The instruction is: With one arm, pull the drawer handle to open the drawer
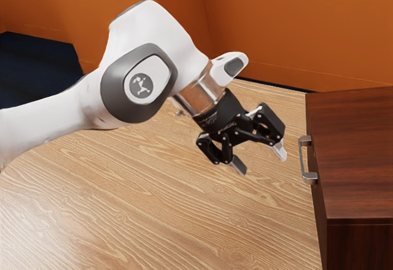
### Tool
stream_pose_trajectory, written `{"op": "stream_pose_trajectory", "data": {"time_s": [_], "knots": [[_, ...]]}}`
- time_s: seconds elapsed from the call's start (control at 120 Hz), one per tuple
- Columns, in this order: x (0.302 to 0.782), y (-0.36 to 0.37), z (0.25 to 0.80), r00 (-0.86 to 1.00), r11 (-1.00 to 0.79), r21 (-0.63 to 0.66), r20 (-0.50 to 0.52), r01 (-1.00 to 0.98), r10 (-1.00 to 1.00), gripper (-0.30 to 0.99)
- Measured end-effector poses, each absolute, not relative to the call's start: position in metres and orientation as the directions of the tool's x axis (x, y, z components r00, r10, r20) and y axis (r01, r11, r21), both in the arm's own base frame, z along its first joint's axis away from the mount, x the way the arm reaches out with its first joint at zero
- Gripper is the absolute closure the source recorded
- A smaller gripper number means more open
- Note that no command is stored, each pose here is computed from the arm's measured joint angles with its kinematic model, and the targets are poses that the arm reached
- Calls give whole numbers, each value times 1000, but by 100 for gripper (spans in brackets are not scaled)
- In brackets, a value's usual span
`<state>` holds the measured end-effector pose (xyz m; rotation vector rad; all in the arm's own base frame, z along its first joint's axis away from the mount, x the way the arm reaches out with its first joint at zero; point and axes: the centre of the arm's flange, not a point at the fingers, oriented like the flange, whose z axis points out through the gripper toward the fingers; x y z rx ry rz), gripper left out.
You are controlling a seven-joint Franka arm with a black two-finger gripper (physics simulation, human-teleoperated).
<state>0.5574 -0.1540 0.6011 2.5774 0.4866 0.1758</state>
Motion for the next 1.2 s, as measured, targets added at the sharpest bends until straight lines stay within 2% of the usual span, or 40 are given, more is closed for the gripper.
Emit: {"op": "stream_pose_trajectory", "data": {"time_s": [0.45, 0.65, 0.825, 1.2], "knots": [[568, -157, 588, 900, -759, 546, 23, 354, 436, 11], [598, -149, 580, 899, -776, 531, 58, 341, 435, 11], [600, -134, 580, 892, -780, 519, 70, 351, 447, 17], [594, -155, 568, 910, -794, 510, 53, 330, 412, 23]]}}
